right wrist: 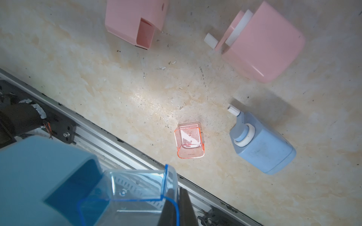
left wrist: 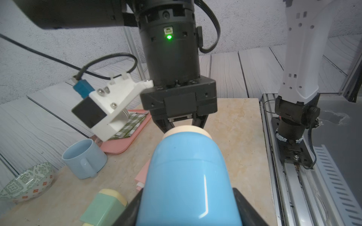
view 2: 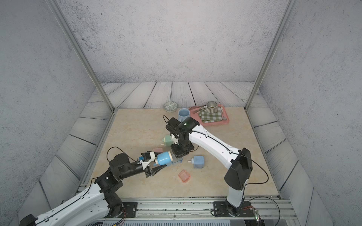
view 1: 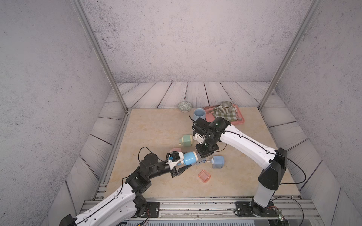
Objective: Put the tray back into the pencil sharpener
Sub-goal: Close the container of the pencil sharpener.
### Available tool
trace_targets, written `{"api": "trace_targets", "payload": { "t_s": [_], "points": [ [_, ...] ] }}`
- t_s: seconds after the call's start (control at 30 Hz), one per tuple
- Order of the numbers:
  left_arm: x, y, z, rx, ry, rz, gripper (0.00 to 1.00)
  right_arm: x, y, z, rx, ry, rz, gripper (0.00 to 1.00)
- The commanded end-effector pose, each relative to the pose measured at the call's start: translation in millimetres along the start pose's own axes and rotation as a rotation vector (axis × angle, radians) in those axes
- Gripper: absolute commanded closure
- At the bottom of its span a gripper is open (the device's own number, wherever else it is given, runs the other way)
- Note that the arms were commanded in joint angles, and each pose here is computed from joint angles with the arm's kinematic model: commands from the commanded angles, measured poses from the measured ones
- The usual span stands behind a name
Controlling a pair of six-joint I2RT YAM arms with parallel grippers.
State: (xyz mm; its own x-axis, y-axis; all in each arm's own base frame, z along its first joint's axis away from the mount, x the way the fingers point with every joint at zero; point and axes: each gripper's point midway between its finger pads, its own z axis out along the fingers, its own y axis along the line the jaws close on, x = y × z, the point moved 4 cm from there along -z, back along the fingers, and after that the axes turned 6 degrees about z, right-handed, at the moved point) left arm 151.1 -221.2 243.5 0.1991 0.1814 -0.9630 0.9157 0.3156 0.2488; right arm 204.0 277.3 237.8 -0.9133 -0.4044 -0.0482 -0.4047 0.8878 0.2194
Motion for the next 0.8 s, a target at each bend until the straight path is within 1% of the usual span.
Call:
{"api": "trace_targets", "payload": {
  "t_s": [0.0,0.13,0.27,0.4,0.5,0.57,0.67,0.77],
  "points": [
    [-31,4,-3,-0.004,-0.129,-0.004,1.0,-5,22,-20,-0.165,-0.074,0.017,1.0],
    [-29,1,-2,0.023,-0.124,-0.028,1.0,-7,27,-23,-0.197,-0.081,0.011,1.0],
    [-24,0,1,0.036,-0.098,-0.023,1.0,-6,32,-22,-0.221,-0.051,0.0,1.0],
    [-23,9,1,-0.034,-0.082,0.014,1.0,-1,35,-24,-0.233,-0.025,-0.026,1.0],
    [-25,14,0,-0.071,-0.081,0.038,1.0,7,30,-24,-0.209,0.014,-0.035,1.0],
    [-28,16,0,-0.079,-0.087,0.045,1.0,12,24,-20,-0.166,0.05,-0.027,1.0],
    [-36,15,1,-0.061,-0.115,0.052,1.0,16,16,-14,-0.106,0.093,-0.016,1.0],
    [-43,13,3,-0.031,-0.138,0.059,1.0,14,17,-16,-0.11,0.092,-0.015,1.0]
  ]
}}
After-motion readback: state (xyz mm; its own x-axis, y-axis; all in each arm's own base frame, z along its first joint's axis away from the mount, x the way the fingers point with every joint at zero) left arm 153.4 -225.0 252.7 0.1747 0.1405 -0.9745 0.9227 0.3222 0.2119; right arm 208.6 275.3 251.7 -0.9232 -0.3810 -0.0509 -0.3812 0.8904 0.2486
